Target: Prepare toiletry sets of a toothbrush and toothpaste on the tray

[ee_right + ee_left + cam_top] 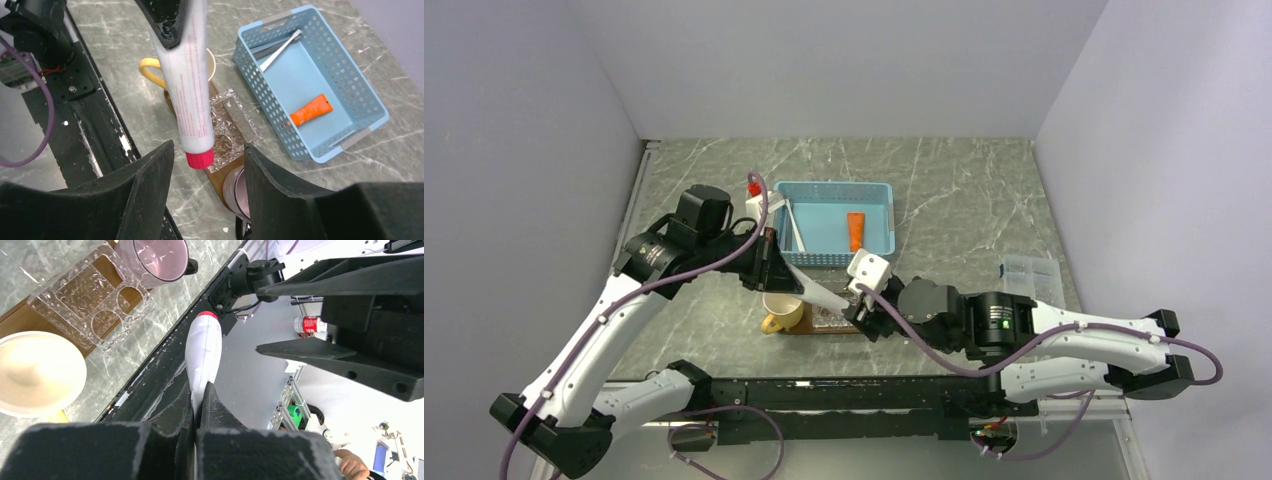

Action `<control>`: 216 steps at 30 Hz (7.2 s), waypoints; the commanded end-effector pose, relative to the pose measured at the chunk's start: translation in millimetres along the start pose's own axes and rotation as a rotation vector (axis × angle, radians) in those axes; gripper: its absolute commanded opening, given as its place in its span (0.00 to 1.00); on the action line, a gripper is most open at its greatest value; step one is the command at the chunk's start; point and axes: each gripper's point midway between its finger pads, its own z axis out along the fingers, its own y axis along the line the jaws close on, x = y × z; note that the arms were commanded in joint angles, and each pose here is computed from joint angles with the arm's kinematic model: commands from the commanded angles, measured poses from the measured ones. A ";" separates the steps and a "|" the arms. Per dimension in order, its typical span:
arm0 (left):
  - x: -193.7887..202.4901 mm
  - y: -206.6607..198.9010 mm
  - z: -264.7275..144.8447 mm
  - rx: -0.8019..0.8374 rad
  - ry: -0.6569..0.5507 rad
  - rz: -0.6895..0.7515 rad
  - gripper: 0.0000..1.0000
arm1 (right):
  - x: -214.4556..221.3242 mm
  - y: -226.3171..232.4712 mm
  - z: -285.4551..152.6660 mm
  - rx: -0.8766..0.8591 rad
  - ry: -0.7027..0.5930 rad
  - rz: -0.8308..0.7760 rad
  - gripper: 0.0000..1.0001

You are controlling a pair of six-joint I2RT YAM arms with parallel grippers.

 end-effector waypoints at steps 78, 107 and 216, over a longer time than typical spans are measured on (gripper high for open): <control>-29.8 57.8 79.4 -0.720 0.222 0.367 0.00 | 162.1 -132.2 6.5 0.559 0.350 0.733 0.58; -12.4 89.3 97.5 -0.769 0.274 0.369 0.00 | 168.4 -130.3 7.9 0.554 0.365 0.738 0.58; -43.7 61.9 -58.7 -0.723 -0.509 0.456 0.99 | 142.6 -203.8 182.0 0.606 0.499 0.770 0.66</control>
